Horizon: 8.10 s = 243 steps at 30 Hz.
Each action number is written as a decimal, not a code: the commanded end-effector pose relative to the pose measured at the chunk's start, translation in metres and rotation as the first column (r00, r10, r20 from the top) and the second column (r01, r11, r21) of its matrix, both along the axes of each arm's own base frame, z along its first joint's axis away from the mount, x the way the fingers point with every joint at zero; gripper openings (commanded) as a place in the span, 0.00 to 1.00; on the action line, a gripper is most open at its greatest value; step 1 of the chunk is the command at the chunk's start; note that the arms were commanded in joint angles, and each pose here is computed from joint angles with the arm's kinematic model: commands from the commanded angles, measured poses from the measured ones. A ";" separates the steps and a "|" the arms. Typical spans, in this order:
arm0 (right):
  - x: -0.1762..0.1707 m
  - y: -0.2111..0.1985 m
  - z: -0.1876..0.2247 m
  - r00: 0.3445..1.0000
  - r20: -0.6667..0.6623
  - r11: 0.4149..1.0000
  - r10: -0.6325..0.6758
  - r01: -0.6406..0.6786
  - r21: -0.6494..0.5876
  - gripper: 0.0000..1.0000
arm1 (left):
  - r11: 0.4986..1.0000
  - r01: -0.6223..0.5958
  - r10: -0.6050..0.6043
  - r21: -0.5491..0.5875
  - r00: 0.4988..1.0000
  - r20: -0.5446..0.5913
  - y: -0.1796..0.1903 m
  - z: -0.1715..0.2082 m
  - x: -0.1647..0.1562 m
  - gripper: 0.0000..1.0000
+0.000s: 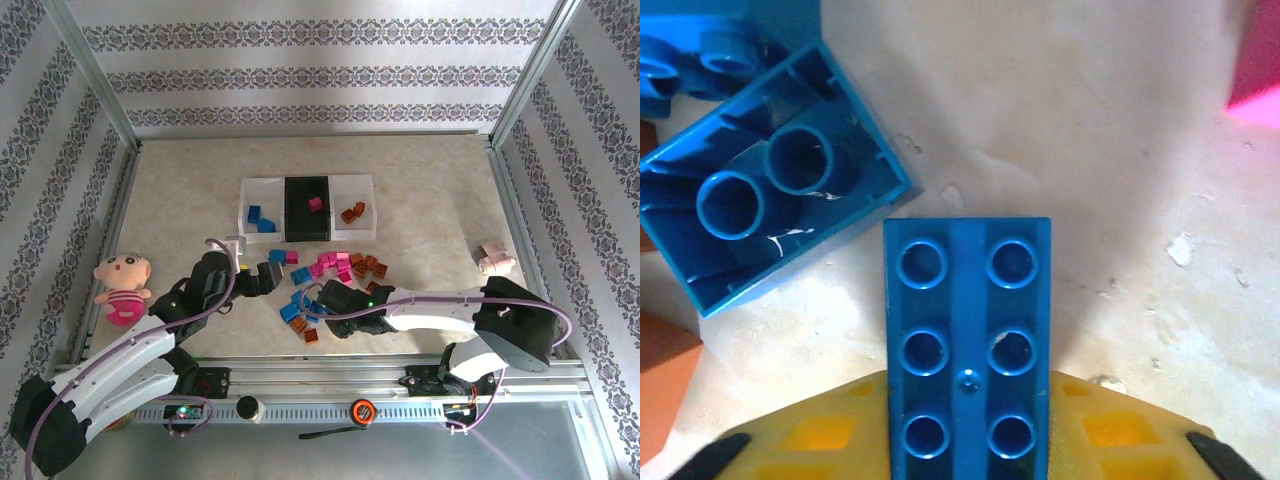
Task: Sort the legos into containers by color
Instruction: Pick up the lego from the bottom-center of the table, then place the lego in the container, then pick up the lego from the bottom-center of the table, then place the lego in the container, then pick up the lego from the middle-left of the table, then place the lego in the container.
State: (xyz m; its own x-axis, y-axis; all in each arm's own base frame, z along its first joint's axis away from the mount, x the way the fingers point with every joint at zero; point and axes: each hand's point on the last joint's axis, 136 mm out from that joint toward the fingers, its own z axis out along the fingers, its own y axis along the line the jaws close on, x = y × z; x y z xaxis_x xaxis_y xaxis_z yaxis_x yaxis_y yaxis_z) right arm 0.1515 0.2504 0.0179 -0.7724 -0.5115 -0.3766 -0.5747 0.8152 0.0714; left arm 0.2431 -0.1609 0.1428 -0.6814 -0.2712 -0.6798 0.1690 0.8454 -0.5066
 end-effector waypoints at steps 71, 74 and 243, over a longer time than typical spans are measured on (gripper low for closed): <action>0.077 -0.103 0.030 0.848 0.007 0.834 -0.530 0.519 0.188 0.76 | 0.999 -0.041 0.042 0.011 0.999 -0.011 0.009 -0.022 -0.004 1.00; 0.085 -0.093 0.026 0.854 -0.017 0.839 -0.520 0.514 0.179 0.77 | 0.999 -0.042 0.042 0.006 0.999 -0.016 0.008 -0.023 -0.004 1.00; 0.075 -0.008 0.082 0.979 0.106 0.901 -0.175 0.116 0.418 0.68 | 0.957 -0.166 0.198 0.239 0.973 -0.116 0.024 -0.024 0.246 0.32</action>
